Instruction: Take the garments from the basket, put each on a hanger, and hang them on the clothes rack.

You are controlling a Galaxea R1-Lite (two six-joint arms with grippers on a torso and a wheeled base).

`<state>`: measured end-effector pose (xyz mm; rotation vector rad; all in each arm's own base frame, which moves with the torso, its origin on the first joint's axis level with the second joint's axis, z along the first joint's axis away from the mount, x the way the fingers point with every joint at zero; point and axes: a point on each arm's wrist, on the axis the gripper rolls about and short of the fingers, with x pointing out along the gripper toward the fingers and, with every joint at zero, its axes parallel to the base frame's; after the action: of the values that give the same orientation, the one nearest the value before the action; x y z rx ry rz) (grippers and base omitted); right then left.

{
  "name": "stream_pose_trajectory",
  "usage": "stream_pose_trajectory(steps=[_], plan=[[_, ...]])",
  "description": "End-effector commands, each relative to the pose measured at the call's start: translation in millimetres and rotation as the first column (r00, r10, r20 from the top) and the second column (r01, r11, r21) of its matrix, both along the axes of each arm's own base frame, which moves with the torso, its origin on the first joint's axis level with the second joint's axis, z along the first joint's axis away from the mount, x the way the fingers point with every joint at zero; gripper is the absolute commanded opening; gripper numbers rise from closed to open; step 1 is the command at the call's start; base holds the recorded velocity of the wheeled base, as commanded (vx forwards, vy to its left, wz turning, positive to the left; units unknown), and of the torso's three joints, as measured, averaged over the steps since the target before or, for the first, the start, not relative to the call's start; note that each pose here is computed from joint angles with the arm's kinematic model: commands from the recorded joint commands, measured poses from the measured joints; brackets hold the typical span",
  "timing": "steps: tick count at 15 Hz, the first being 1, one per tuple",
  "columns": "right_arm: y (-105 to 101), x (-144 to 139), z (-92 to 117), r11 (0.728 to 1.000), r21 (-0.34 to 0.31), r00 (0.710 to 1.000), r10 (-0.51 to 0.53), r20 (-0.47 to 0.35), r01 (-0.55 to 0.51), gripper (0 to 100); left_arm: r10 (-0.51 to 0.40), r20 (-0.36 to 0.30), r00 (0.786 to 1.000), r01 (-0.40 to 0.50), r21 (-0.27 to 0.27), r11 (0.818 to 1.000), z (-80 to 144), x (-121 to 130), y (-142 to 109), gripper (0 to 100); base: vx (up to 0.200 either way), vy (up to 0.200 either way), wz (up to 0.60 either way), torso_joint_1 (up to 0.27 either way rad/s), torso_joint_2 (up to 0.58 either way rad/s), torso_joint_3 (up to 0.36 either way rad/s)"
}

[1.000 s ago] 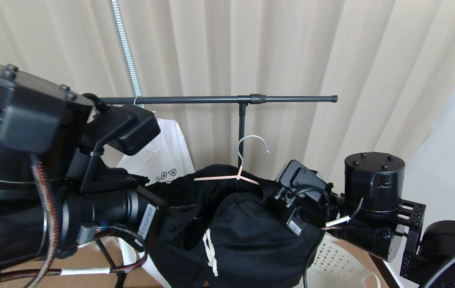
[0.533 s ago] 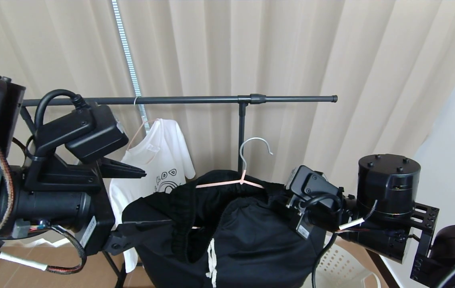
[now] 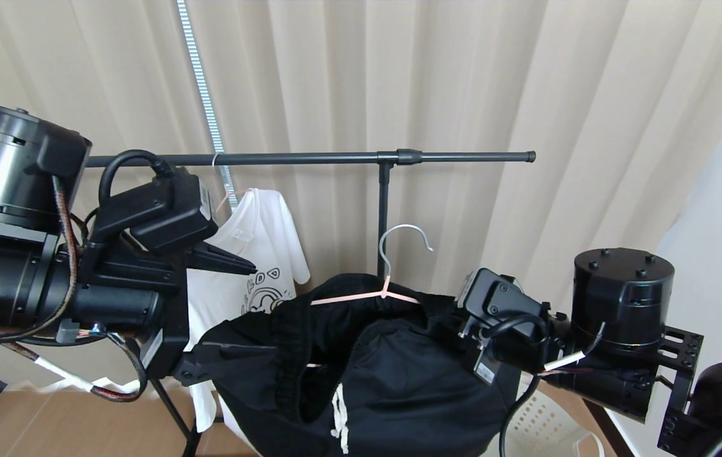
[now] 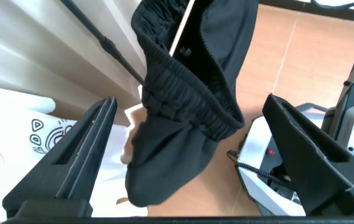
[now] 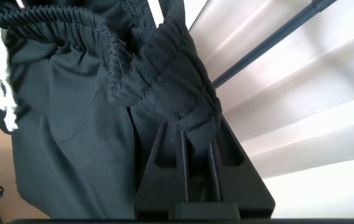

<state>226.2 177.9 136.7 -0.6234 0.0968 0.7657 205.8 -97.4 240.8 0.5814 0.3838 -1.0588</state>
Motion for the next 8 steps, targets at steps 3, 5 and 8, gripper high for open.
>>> stream_pose_trajectory(steps=[3,5,8], plan=[[-1.7,-3.0,2.5,1.0,0.006,1.0,0.013,0.005,-0.013,0,-0.018,-0.047,0.999,0.019,0.021,1.0,-16.4,19.7,-1.7,100,0.0,0.0,0.0,0.0,0.0,0.0],[-1.7,-3.9,1.4,1.0,0.003,1.0,0.016,0.001,-0.016,0,-0.023,-0.059,0.998,0.025,0.023,0.999,-20.1,23.2,-3.5,100,0.0,0.0,0.0,0.0,0.0,0.0],[-1.0,-5.1,2.4,1.0,0.007,1.0,0.02,0.006,-0.02,0,-0.047,-0.079,0.996,0.052,0.051,0.997,-31.8,29.7,-6.5,100,0.0,0.0,0.0,0.0,0.0,0.0]])
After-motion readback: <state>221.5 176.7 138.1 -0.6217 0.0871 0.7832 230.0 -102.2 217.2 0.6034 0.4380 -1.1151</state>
